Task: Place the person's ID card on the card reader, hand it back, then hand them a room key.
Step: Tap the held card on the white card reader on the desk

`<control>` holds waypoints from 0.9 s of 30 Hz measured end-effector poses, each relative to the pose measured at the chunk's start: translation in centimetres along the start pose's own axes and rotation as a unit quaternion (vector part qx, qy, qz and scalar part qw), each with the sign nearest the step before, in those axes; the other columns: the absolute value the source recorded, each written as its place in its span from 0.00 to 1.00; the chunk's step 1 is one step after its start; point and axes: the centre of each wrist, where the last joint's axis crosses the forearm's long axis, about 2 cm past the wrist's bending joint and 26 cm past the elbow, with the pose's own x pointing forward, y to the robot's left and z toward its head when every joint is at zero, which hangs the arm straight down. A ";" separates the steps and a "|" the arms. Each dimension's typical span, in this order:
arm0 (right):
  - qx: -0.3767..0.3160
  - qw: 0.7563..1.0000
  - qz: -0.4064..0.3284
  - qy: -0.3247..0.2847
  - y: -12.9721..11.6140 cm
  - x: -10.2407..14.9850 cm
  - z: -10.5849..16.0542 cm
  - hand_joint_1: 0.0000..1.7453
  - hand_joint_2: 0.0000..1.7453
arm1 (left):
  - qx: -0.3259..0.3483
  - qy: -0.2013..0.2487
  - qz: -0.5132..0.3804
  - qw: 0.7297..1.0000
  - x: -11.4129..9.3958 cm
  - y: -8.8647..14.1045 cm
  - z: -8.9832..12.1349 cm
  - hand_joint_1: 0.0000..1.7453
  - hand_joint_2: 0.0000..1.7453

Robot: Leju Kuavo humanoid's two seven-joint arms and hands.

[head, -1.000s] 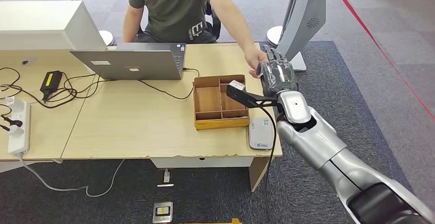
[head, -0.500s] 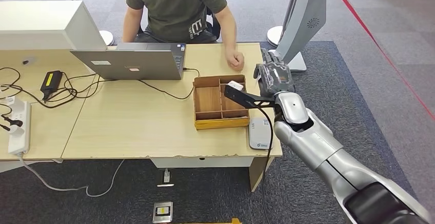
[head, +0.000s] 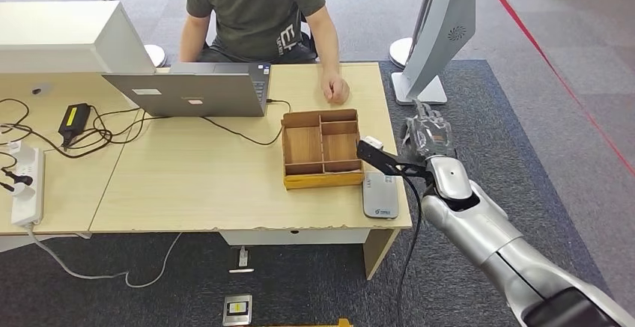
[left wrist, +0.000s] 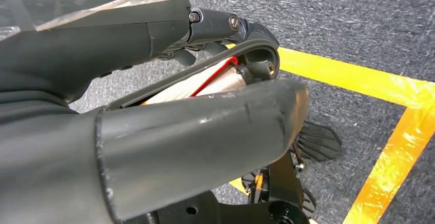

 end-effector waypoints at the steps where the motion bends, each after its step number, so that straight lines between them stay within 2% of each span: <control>1: 0.001 1.000 -0.001 0.002 0.1 -0.2 0.1 1.00 1.00 | 0.000 -0.001 0.000 1.000 0.0 0.0 0.0 0.00 0.00; 9: 0.009 1.000 -0.002 0.010 0.7 -1.0 0.8 1.00 1.00 | 0.001 -0.003 0.001 1.000 0.0 0.0 0.0 0.00 0.00; 27: 0.046 0.999 0.020 -0.007 2.8 -1.2 2.1 1.00 1.00 | 0.005 -0.004 -0.005 1.000 0.0 0.0 0.0 0.00 0.00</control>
